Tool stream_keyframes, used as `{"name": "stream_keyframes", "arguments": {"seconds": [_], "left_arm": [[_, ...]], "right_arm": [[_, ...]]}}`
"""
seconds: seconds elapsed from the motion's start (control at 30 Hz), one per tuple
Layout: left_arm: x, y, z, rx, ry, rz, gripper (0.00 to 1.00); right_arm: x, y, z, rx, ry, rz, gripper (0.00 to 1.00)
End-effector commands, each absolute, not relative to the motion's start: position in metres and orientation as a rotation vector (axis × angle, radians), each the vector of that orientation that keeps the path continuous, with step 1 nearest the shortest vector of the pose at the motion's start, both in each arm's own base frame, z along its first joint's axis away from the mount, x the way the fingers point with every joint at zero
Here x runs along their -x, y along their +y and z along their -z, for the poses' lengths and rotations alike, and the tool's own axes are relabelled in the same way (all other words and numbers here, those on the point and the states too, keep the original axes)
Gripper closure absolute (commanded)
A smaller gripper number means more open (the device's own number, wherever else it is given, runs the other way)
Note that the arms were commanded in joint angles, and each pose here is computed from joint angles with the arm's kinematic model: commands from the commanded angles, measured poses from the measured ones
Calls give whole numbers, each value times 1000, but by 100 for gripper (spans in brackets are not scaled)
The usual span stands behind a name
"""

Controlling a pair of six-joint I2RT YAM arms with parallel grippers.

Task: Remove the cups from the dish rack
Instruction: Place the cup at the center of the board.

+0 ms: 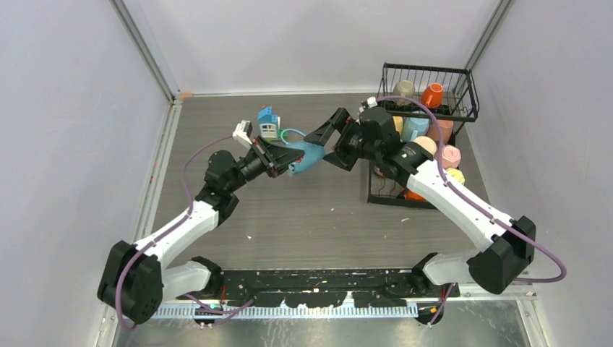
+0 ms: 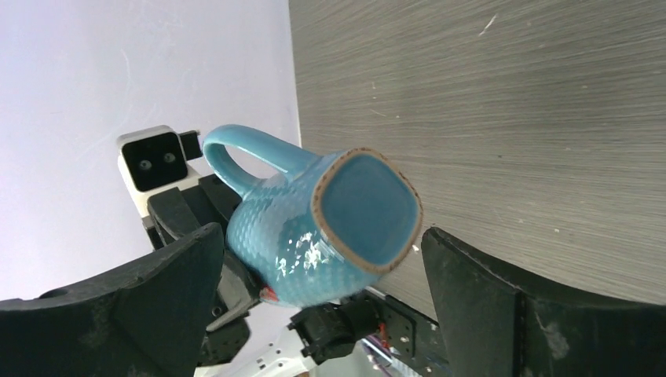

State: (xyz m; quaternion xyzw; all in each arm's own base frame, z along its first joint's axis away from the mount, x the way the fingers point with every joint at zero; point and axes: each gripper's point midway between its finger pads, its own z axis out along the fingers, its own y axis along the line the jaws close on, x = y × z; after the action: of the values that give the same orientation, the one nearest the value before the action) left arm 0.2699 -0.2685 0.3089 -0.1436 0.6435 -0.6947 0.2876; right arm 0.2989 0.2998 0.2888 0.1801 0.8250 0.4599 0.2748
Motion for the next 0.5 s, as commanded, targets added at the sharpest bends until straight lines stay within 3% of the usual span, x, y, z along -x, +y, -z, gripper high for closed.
{"name": "stream_keyframes", "arguments": {"seconds": [0.0,0.23,0.47], "left_arm": [[-264,-258,-335,262,1686,1710,100],[-260,-230,-318,271,1850,1429,100],[-258,-166,-274,296,2173,806,100]], "right_arm": [[-293,275,-320,-415,2110,-1145,0],[-290,240,-322,-356,2094,-923,0],[-284,210,-326,-303,2075,-749,0]]}}
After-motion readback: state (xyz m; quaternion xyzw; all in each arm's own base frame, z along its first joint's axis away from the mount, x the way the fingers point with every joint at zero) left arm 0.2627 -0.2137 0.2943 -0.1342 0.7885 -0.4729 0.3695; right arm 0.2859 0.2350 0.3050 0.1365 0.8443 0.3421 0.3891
